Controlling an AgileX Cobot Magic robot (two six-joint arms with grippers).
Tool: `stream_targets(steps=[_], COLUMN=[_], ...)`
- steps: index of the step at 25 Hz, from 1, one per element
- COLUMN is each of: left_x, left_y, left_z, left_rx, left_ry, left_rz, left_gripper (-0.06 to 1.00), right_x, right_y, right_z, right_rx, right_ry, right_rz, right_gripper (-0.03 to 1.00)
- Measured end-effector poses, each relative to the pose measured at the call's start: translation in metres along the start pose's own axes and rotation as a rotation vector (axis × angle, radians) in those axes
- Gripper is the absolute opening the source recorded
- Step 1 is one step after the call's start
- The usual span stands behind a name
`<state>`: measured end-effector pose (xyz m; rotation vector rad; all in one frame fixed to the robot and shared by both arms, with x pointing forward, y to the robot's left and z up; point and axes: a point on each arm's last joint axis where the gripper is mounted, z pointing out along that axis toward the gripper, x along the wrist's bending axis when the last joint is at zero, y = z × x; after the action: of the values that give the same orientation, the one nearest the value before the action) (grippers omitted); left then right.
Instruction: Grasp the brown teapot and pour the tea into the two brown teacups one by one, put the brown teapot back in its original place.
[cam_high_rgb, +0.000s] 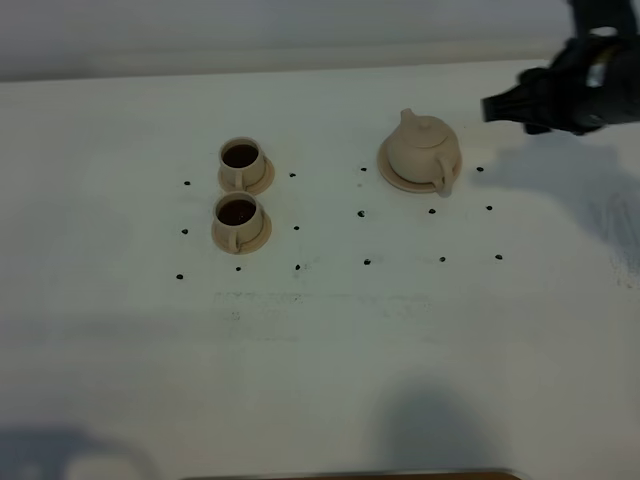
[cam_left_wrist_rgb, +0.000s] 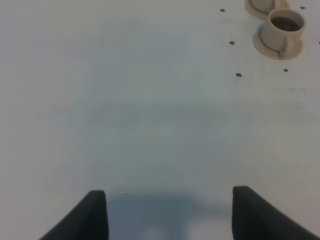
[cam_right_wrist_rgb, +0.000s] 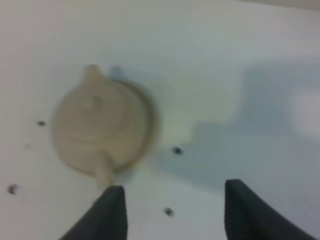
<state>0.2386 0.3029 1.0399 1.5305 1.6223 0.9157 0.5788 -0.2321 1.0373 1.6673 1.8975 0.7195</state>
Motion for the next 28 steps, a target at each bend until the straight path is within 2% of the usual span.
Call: stream_targets(steps=[8, 15, 20, 28], left_x=[0.0, 0.0, 0.0, 0.0], left_y=[0.0, 0.0, 0.0, 0.0], left_z=[0.0, 0.0, 0.0, 0.0], left_rx=[0.0, 0.0, 0.0, 0.0], left_ry=[0.0, 0.0, 0.0, 0.0], left_rz=[0.0, 0.0, 0.0, 0.0], left_gripper=[0.6, 0.6, 0.6, 0.6], right_x=[-0.04, -0.051, -0.051, -0.052], right_y=[-0.034, -0.061, -0.071, -0.092], right_z=[-0.071, -0.115, -0.139, -0.177], right_rx=[-0.037, -0.036, -0.041, 0.009], right_ry=[-0.07, -0.119, -0.129, -0.165], right_rz=[0.11, 0.128, 0.113, 0.115], right_gripper=[0.34, 0.23, 0.3, 0.43])
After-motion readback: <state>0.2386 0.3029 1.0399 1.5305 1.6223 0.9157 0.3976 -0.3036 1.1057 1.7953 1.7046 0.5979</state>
